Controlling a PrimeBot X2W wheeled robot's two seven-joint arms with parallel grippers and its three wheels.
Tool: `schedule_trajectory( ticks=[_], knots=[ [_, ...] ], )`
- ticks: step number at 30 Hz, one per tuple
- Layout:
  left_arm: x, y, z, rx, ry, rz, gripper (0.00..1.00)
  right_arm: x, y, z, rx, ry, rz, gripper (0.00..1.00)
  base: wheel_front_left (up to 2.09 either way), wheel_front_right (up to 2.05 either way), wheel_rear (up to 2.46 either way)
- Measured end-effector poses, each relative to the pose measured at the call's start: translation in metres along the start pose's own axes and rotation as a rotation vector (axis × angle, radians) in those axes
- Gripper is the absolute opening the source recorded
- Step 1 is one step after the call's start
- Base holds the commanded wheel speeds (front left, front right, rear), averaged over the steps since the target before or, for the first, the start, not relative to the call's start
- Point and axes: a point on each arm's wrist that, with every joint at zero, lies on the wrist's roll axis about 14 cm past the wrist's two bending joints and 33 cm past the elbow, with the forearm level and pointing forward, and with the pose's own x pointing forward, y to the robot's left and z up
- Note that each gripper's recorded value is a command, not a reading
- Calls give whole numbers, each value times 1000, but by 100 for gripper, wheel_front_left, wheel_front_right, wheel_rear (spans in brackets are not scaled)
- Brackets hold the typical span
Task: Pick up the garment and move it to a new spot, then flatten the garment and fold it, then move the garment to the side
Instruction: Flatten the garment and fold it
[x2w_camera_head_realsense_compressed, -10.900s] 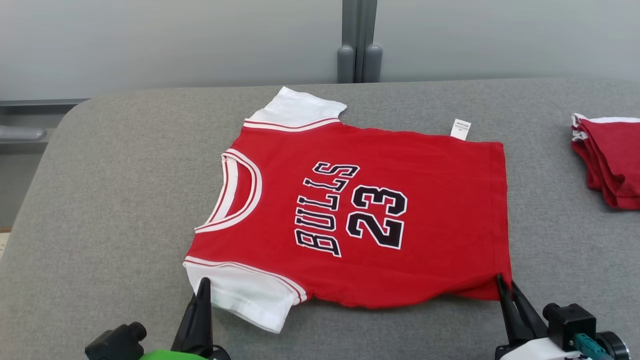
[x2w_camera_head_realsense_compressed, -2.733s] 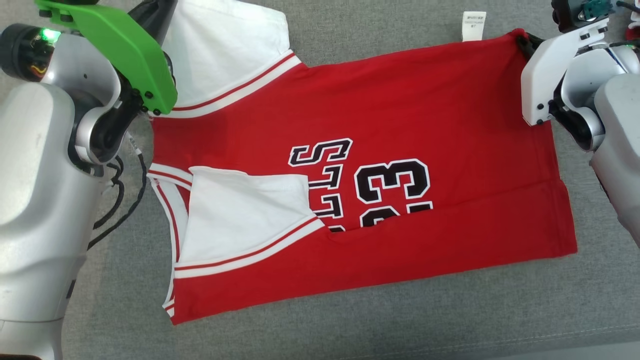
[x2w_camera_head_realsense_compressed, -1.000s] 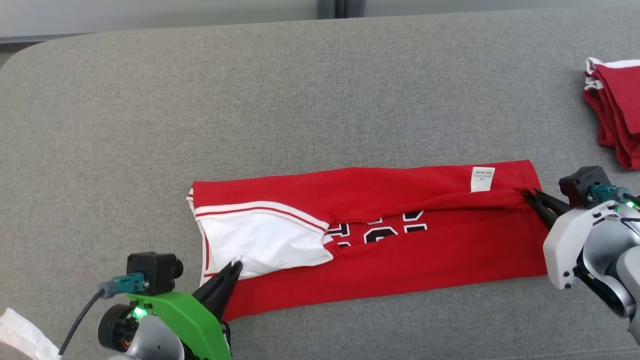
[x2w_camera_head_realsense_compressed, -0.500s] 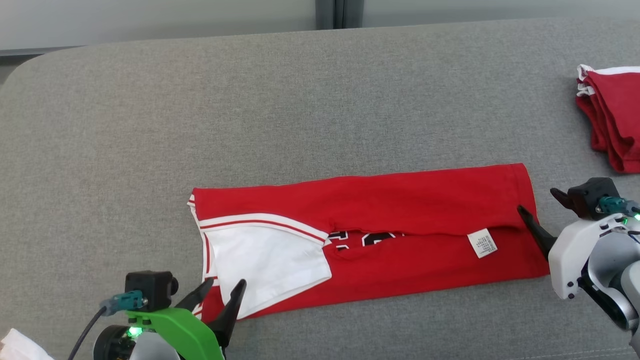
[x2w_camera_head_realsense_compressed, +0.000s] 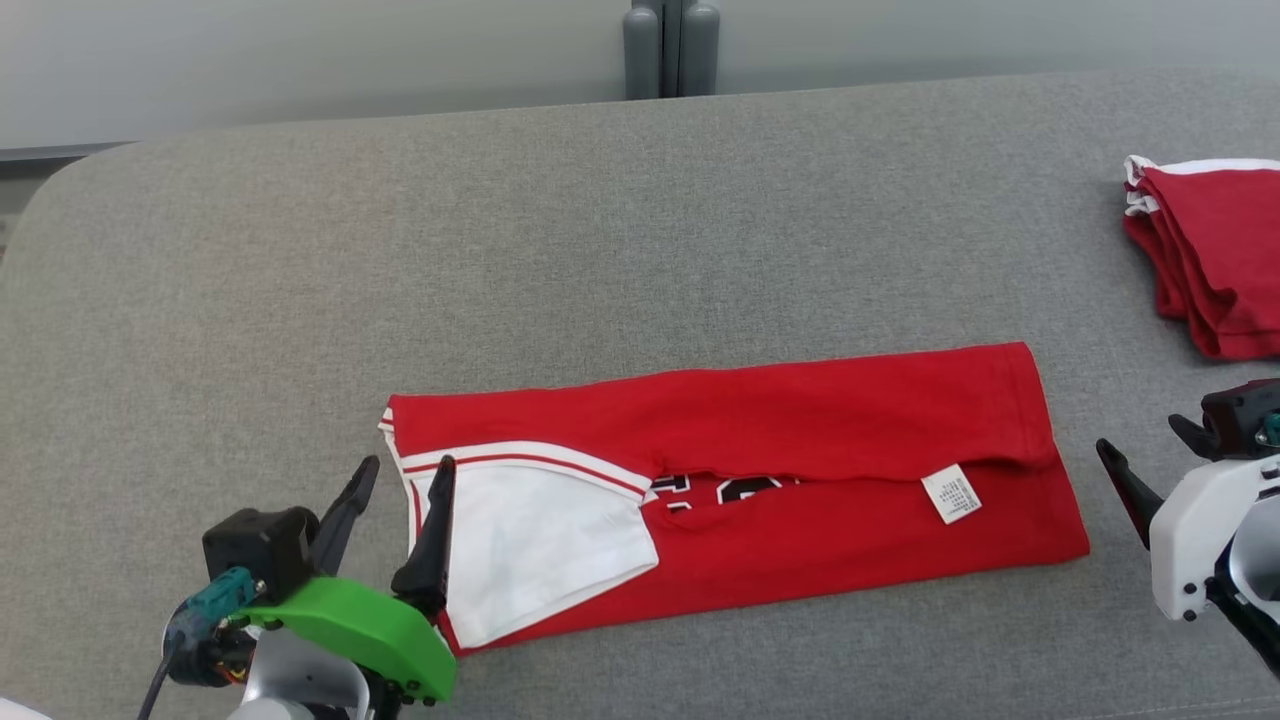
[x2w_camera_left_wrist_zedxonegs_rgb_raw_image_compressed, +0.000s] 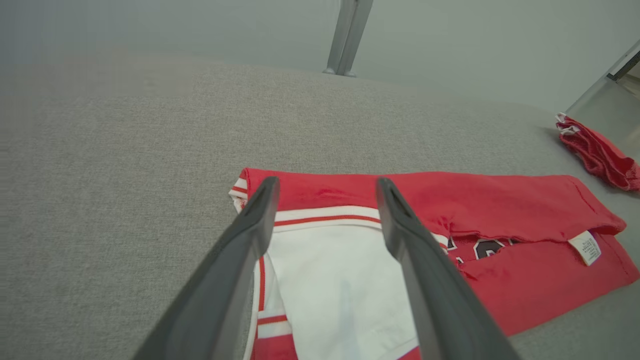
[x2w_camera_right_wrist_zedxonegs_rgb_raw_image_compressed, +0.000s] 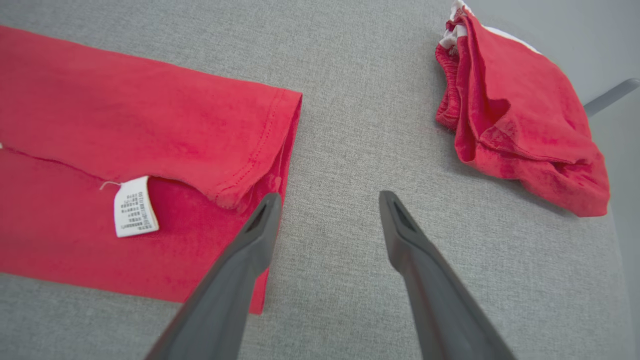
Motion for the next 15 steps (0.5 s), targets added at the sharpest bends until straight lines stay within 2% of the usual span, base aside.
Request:
schedule_trajectory(
  ticks=[6, 15],
  knots=[
    [2, 0, 10, -1, -92, 54, 100, 7, 10, 5, 33, 5, 15, 100, 0, 0, 0],
    [-12, 24, 11, -21, -141, 162, 100, 27, 36, -4, 119, 58, 76, 100, 0, 0, 0]
  ],
)
